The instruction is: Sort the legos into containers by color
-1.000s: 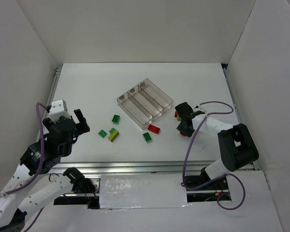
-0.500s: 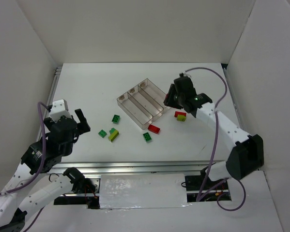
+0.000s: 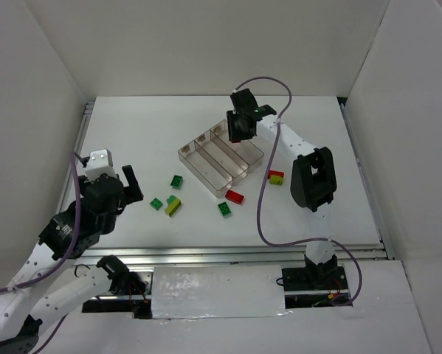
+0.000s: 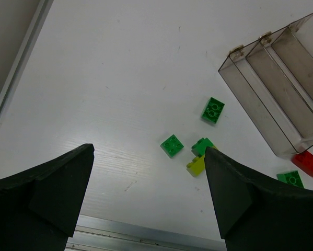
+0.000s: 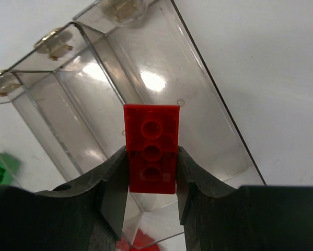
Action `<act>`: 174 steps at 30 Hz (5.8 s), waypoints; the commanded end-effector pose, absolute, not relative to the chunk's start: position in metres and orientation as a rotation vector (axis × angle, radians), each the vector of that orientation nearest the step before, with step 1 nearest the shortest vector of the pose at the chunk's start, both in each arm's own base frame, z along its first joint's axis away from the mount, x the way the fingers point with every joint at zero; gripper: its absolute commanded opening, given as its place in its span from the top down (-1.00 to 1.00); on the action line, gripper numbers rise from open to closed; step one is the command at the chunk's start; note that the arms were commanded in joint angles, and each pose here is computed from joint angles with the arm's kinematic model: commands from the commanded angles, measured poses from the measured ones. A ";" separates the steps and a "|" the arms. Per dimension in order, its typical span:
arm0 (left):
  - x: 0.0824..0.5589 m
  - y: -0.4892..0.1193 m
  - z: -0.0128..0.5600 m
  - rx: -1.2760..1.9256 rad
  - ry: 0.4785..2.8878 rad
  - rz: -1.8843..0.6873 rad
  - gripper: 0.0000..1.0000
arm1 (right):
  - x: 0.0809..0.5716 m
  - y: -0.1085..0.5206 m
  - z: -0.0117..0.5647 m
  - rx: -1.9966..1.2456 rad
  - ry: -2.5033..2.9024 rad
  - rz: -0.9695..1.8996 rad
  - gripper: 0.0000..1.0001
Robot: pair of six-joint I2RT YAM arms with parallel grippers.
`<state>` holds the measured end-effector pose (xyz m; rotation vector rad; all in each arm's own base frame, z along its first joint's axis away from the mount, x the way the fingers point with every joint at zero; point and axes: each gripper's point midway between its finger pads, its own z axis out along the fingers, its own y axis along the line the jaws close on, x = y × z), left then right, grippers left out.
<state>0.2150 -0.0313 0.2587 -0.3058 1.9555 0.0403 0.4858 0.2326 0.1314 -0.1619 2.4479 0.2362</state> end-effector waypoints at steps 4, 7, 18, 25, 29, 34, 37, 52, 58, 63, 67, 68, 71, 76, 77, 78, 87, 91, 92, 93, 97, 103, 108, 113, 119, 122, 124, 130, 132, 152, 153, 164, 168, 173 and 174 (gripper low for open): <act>0.223 -0.041 0.261 -0.269 1.957 0.017 -0.99 | 0.496 0.219 0.136 -0.184 2.418 0.142 0.19; 0.224 -0.041 0.260 -0.269 1.958 0.020 -0.99 | 0.491 0.219 0.130 -0.189 2.431 0.152 -0.17; 0.222 -0.038 0.261 -0.282 1.954 0.028 -0.99 | 0.416 0.236 0.152 -0.245 2.412 0.354 -0.99; 0.223 -0.039 0.261 -0.276 1.953 0.013 -0.99 | 0.322 0.230 0.148 -0.461 2.265 0.584 -0.93; 0.223 -0.038 0.262 -0.282 1.954 0.018 -0.99 | 0.301 0.214 0.117 -0.413 2.331 0.537 -0.76; 0.221 -0.038 0.263 -0.280 1.943 -0.002 -0.99 | 0.304 0.209 0.099 -0.383 2.378 0.479 -0.68; 0.220 -0.039 0.265 -0.272 1.939 -0.012 -0.99 | 0.311 0.211 0.093 -0.390 2.405 0.443 -0.65; 0.221 -0.045 0.265 -0.236 1.943 -0.039 -0.99 | 0.312 0.230 0.053 -0.542 2.512 0.332 -0.55; 0.221 -0.046 0.264 -0.233 1.948 -0.037 -0.99 | 0.311 0.230 0.042 -0.570 2.570 0.294 -0.45; 0.221 -0.046 0.264 -0.231 1.948 -0.038 -0.99 | 0.303 0.231 0.032 -0.607 2.623 0.293 -0.43; 0.222 -0.046 0.263 -0.228 1.951 -0.037 -0.99 | 0.298 0.233 0.029 -0.631 2.637 0.293 -0.43; 0.222 -0.047 0.263 -0.227 1.952 -0.038 -0.99 | 0.297 0.233 0.028 -0.631 2.640 0.291 -0.43; 0.222 -0.047 0.263 -0.227 1.952 -0.038 -0.99 | 0.297 0.232 0.025 -0.627 2.649 0.266 -0.34; 0.222 -0.047 0.263 -0.224 1.953 -0.040 -0.99 | 0.297 0.231 0.026 -0.627 2.652 0.263 -0.04; 0.222 -0.048 0.264 -0.224 1.950 -0.044 -0.99 | 0.297 0.230 0.026 -0.623 2.653 0.263 -0.01; 0.222 -0.047 0.263 -0.224 1.953 -0.040 -0.99 | 0.297 0.231 0.027 -0.621 2.652 0.266 0.06; 0.222 -0.048 0.262 -0.222 1.954 -0.042 -0.99 | 0.286 0.227 0.054 -0.544 2.589 0.326 0.55; 0.222 -0.048 0.263 -0.224 1.953 -0.042 -0.99 | 0.280 0.222 0.099 -0.489 2.515 0.369 0.56; 0.222 -0.048 0.263 -0.223 1.952 -0.042 -0.99 | 0.278 0.221 0.107 -0.487 2.502 0.373 0.55; 0.222 -0.048 0.263 -0.222 1.953 -0.041 -0.99 | 0.274 0.217 0.113 -0.484 2.506 0.365 0.55; 0.222 -0.047 0.263 -0.230 1.953 -0.037 -0.98 | 0.288 0.209 0.153 -0.454 2.427 0.305 0.55; 0.222 -0.046 0.262 -0.232 1.956 -0.027 -0.99 | 0.351 0.206 0.178 -0.432 2.389 0.122 0.55; 0.223 -0.047 0.261 -0.225 1.961 -0.027 -0.99 | 0.420 0.196 0.178 -0.357 2.417 0.063 0.55; 0.224 -0.050 0.261 -0.214 1.959 -0.039 -0.99 | 0.454 0.191 0.168 -0.388 2.436 0.071 0.42; 0.224 -0.050 0.261 -0.208 1.961 -0.039 -0.99 | 0.471 0.188 0.165 -0.405 2.438 0.085 0.26; 0.225 -0.050 0.260 -0.207 1.963 -0.038 -0.99 | 0.469 0.189 0.162 -0.411 2.446 0.106 0.26; 0.225 -0.051 0.260 -0.203 1.966 -0.038 -0.99 | 0.472 0.191 0.144 -0.419 2.469 0.102 0.19; 0.225 -0.051 0.260 -0.205 1.966 -0.037 -0.99 | 0.467 0.185 0.138 -0.399 2.475 0.080 -0.48; 0.224 -0.051 0.260 -0.201 1.968 -0.036 -0.99 | 0.465 0.181 0.138 -0.386 2.480 0.073 -0.60; 0.223 -0.051 0.261 -0.203 1.961 -0.051 -0.99 | 0.382 0.063 0.074 0.369 2.600 -0.031 -1.00; 0.223 -0.051 0.263 -0.206 1.958 -0.055 -0.99 | 0.387 0.066 0.076 0.375 2.589 -0.016 -0.99; 0.223 -0.051 0.262 -0.201 1.960 -0.055 -0.99 | 0.408 0.080 0.062 0.352 2.637 0.043 -0.99; 0.222 -0.051 0.262 -0.205 1.958 -0.056 -0.99 | 0.404 0.078 0.049 0.362 2.679 0.012 -0.95; 0.222 -0.050 0.263 -0.206 1.954 -0.057 -0.99 | 0.396 0.078 0.040 0.367 2.707 0.011 -0.71; 0.222 -0.050 0.263 -0.207 1.956 -0.056 -0.99 | 0.395 0.078 0.039 0.369 2.709 0.012 -0.65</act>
